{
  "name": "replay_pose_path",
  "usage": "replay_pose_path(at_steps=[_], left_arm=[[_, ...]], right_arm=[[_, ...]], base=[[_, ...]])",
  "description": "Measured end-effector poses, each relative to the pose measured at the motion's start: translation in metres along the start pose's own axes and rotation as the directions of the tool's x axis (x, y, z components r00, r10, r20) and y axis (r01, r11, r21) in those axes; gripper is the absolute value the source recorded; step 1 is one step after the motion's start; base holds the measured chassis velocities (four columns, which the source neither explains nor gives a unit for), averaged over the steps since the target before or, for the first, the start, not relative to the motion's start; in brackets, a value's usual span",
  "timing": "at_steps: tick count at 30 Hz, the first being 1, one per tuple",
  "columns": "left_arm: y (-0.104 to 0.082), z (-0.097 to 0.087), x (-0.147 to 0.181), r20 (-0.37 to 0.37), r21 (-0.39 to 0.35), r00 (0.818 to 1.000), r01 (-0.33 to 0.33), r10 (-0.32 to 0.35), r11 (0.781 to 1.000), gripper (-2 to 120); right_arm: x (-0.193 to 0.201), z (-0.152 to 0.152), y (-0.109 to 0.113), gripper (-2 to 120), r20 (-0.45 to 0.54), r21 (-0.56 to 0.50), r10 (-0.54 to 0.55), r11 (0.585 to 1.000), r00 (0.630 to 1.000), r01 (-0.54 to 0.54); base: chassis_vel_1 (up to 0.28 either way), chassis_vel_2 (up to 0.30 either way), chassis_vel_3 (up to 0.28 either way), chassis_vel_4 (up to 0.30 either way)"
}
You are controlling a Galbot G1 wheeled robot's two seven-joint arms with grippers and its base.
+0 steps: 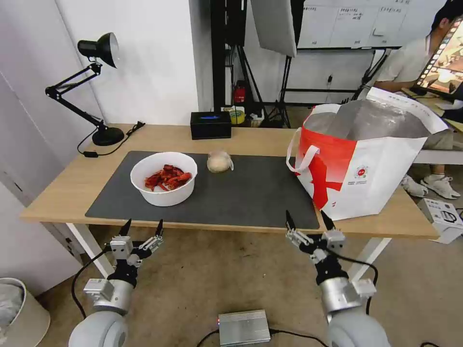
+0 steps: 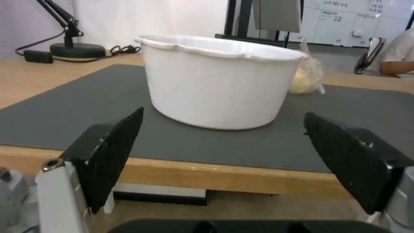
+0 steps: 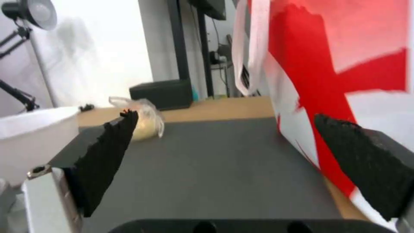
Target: Pick up the trash from the table and place it into the takeout bag.
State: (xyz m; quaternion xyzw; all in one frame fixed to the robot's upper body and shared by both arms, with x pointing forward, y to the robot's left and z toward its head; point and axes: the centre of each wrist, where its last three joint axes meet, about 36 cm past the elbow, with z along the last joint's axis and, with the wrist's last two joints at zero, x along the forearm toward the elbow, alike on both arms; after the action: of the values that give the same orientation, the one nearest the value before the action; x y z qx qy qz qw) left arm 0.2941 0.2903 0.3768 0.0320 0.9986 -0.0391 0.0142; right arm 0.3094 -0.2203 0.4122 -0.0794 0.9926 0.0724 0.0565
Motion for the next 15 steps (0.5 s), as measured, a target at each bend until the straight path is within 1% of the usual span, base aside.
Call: replay_pose_path(at_steps=[3,8,10,14,15], left_arm=[[0.000,-0.003,0.002,0.007,0.000,1.000,0.000,0.000,1.000,100],[-0.001,-0.003,0.006,0.004,0.002,1.000,0.002,-0.002,1.000,100],[-0.002,-0.003,0.008,0.002,0.002,1.000,0.002,-0.002,1.000,100],[-0.002,-0.003,0.008,0.004,0.002,1.000,0.003,-0.003,1.000,100],[-0.002,-0.004,0.008,0.007,0.003,1.000,0.008,-0.008,1.000,100]], right_arm=[[-0.020,0.001,-0.005,100,-0.010,-0.021,-0.025,0.999,1.000,0.025],[-0.039,0.004,-0.006,100,-0.027,-0.039,-0.052,0.998,0.998,0.051],[-0.053,0.007,-0.006,100,-0.040,-0.044,-0.070,0.997,0.997,0.068],[-0.062,0.007,-0.004,100,-0.043,-0.049,-0.080,0.996,0.996,0.078],[-0.084,0.004,0.000,100,-0.039,-0.052,-0.102,0.994,0.994,0.100]], base=[[0.000,0.000,0.000,0.000],[0.000,0.000,0.000,0.000],[0.000,0.000,0.000,0.000],[0.000,0.000,0.000,0.000],[0.000,0.000,0.000,0.000]])
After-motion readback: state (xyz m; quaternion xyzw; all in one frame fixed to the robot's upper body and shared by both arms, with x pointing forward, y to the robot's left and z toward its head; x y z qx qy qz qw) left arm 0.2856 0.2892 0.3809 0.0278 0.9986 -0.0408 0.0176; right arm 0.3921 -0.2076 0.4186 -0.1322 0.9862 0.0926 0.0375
